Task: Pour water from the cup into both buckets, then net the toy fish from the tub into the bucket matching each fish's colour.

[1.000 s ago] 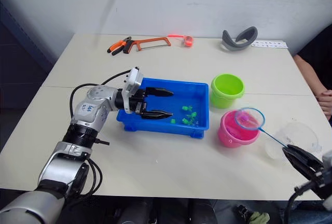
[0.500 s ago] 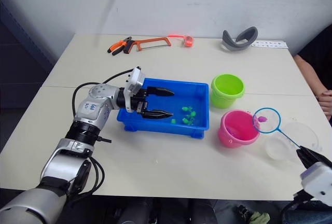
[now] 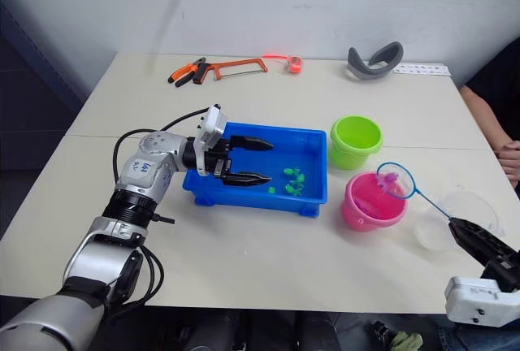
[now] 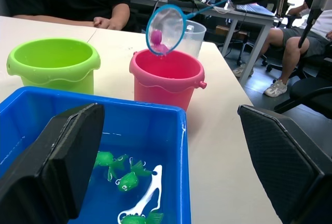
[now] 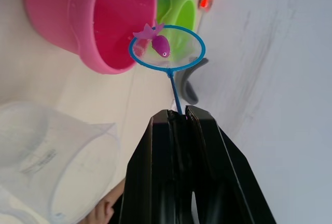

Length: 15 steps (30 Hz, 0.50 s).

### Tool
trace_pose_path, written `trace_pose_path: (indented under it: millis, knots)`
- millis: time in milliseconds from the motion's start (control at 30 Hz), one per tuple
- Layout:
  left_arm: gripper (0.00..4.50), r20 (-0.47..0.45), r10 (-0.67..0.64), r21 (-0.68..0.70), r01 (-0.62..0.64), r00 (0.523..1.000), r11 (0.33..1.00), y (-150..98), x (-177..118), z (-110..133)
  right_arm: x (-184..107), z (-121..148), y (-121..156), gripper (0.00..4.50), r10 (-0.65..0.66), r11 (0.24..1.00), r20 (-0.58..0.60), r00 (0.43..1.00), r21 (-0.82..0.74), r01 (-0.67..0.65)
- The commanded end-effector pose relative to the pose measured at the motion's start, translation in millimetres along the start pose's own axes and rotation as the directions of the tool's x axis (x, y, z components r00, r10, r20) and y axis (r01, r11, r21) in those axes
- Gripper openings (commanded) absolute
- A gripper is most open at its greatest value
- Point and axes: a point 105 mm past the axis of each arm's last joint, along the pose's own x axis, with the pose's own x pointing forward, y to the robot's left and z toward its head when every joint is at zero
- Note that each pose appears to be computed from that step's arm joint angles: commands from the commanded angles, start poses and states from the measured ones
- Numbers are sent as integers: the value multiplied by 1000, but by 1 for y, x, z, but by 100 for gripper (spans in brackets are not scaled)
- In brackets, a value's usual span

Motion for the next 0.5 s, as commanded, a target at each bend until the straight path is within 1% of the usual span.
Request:
trace_pose_path:
  millis: [33, 67, 200, 400, 467, 500]
  knots:
    - [448, 20, 10, 45, -11, 1000, 999, 3, -1, 13, -4, -4, -13, 0, -49, 995, -15, 999, -90, 47]
    - [448, 20, 12, 45, -13, 1000, 999, 3, -1, 13, -4, -4, -14, 0, -51, 994, -14, 999, -101, 50]
    - [448, 23, 20, 47, -21, 1000, 999, 4, -2, 14, -2, 7, -1, 0, 18, 993, 49, 999, -117, -13]
    - [448, 26, 28, 47, -29, 999, 998, 5, -2, 15, -2, 10, 11, 0, 69, 990, 91, 993, -127, -57]
    - [448, 27, 30, 48, -31, 999, 998, 6, -1, 15, -3, 8, 11, 0, 62, 987, 87, 994, -153, -48]
    - [448, 29, 31, 48, -33, 999, 998, 6, -1, 16, -3, 4, 6, 0, 30, 986, 63, 998, -164, -19]
